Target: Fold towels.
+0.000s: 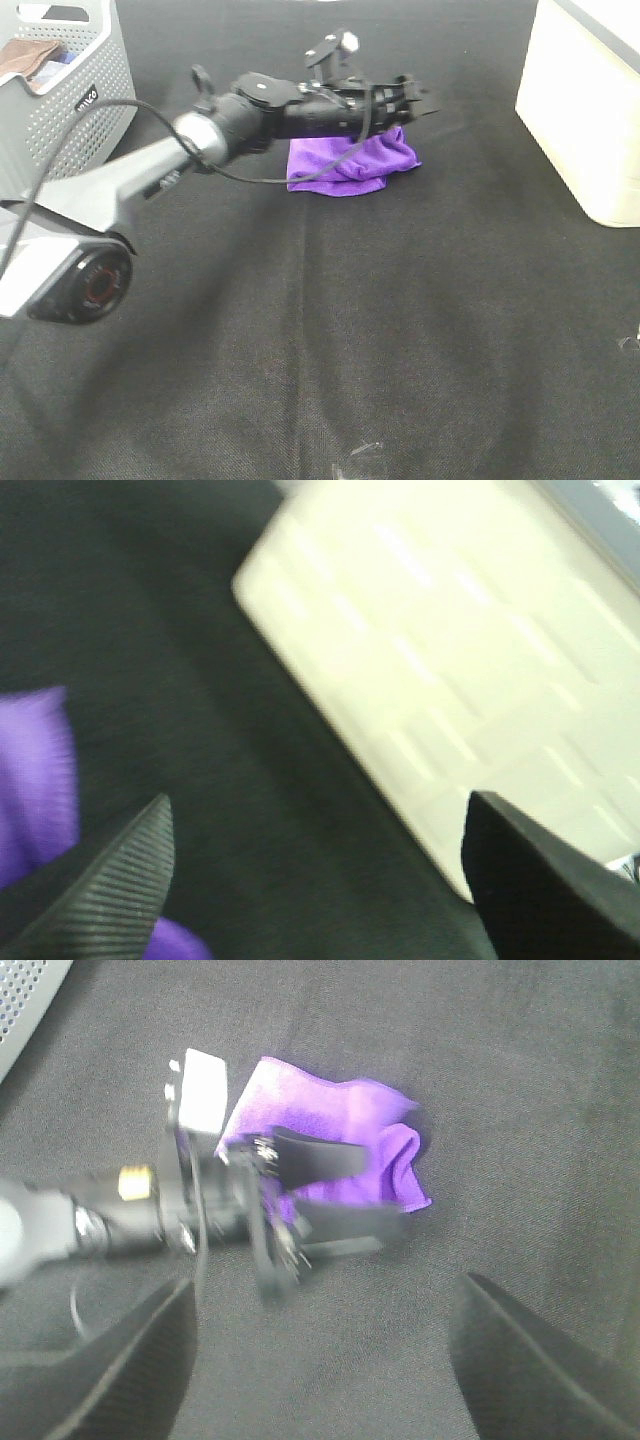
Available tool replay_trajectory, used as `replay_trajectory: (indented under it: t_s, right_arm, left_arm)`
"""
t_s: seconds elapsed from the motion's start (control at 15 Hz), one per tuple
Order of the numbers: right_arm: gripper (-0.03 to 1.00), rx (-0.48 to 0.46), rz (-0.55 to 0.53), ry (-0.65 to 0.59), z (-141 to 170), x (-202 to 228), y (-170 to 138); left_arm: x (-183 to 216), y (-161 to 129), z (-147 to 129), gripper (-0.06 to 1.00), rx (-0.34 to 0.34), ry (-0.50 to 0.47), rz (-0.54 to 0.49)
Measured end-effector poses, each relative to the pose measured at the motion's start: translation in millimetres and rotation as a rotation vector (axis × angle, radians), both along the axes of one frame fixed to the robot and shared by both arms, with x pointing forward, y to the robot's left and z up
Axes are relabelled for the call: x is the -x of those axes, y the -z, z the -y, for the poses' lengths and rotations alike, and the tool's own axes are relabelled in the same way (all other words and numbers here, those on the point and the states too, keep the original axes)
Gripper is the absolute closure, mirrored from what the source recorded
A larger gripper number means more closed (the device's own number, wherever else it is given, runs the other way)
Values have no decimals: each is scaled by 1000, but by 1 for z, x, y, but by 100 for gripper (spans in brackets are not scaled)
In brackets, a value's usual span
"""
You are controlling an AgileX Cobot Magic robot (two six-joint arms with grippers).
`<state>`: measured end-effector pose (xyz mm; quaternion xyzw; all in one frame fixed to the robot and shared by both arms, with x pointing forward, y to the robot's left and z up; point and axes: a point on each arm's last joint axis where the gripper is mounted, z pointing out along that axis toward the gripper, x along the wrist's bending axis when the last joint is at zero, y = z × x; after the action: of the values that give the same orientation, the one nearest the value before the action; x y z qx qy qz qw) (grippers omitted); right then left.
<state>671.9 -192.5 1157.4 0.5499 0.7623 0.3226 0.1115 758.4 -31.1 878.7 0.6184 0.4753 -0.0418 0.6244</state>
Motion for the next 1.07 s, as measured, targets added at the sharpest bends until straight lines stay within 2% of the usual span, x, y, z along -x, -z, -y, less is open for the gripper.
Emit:
replay_trajectory:
  t_s: [0.27, 0.4, 0.53, 0.67, 0.73, 0.87, 1.0, 1.07]
  right_arm:
    - [26, 0, 0, 0, 0, 0, 0]
    - [26, -2, 14, 0, 1, 4, -6]
    - [26, 3, 62, 5, 4, 16, -26]
    - [26, 9, 101, 11, 7, 26, -42]
    - [26, 9, 114, 13, 9, 30, -47]
    - [26, 4, 135, 25, 11, 38, -57]
    - [26, -1, 151, 41, 13, 46, -66]
    - [26, 7, 155, 49, 15, 52, -70]
  left_arm:
    - [13, 1, 20, 21, -38, 71, 90]
    - [8, -22, 5, 21, -60, 129, 125]
    - [-2, -66, -28, 21, -145, 151, 133]
    - [-8, -111, -70, 21, -374, 85, 92]
    - [-6, -125, -90, 21, -523, 22, 18]
    - [0, -141, -118, 21, -756, -109, -92]
    - [7, -154, -136, 21, -889, -186, -164]
    - [7, -161, -143, 21, -912, -217, -157]
